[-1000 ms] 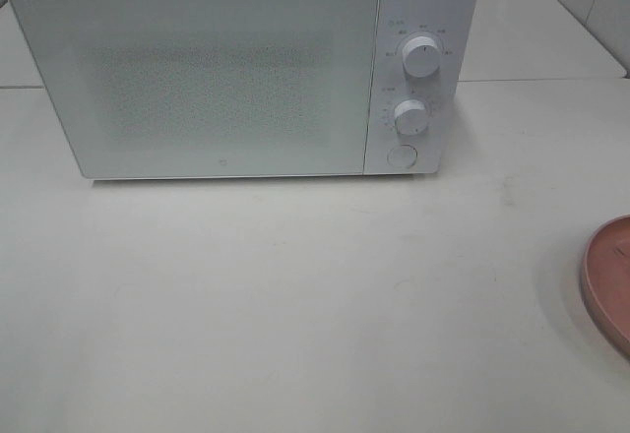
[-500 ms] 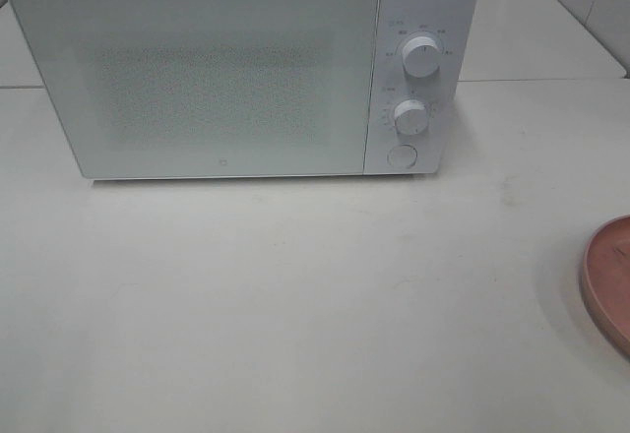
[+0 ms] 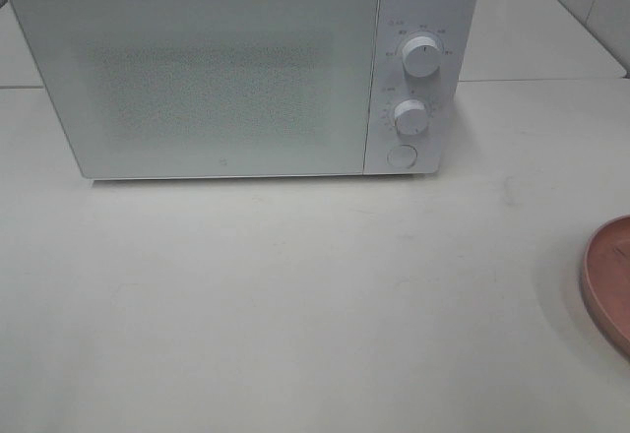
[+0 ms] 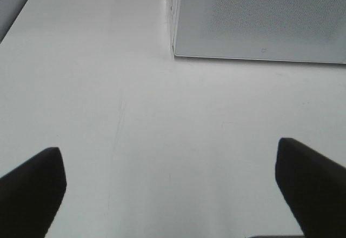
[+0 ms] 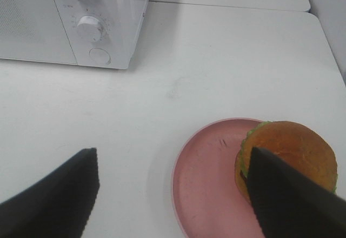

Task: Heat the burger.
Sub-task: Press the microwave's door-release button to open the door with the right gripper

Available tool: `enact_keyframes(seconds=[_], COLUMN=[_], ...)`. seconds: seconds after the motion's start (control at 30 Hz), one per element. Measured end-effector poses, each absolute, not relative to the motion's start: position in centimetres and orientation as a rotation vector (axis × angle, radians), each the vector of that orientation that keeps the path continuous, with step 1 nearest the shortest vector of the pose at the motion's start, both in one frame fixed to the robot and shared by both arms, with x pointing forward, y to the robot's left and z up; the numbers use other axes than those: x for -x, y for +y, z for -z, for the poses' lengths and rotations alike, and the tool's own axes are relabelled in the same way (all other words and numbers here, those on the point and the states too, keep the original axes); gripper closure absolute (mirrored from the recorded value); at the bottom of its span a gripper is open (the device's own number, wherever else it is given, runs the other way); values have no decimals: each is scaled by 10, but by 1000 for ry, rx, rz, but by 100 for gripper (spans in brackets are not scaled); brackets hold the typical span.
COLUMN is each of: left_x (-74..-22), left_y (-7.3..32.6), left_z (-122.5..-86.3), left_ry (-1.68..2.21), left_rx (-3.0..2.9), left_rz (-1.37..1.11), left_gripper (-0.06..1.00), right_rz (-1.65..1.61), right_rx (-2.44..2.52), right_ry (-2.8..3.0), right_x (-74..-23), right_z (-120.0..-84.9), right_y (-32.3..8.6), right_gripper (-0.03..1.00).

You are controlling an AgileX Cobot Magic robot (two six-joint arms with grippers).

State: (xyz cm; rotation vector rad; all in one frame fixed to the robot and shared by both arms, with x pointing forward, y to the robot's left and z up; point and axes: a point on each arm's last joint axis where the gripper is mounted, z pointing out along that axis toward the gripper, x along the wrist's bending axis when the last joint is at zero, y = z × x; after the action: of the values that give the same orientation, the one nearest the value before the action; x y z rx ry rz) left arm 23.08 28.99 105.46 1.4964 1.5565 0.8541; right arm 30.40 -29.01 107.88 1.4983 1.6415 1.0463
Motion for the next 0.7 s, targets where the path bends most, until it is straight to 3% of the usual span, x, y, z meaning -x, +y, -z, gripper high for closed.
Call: enact_keyframes(seconds=[0.7], left_x=[-231], left_y=[290], left_z=[-1055], left_ry=[1556], left_rx=[-1496], left_rz=[-854], left_gripper=[-3], right_rz=[-1049], right_rx=[-1492], right_ry=[1652], right_x=[-381], right_z=[-1070], right_y=[-277], right_gripper=[23])
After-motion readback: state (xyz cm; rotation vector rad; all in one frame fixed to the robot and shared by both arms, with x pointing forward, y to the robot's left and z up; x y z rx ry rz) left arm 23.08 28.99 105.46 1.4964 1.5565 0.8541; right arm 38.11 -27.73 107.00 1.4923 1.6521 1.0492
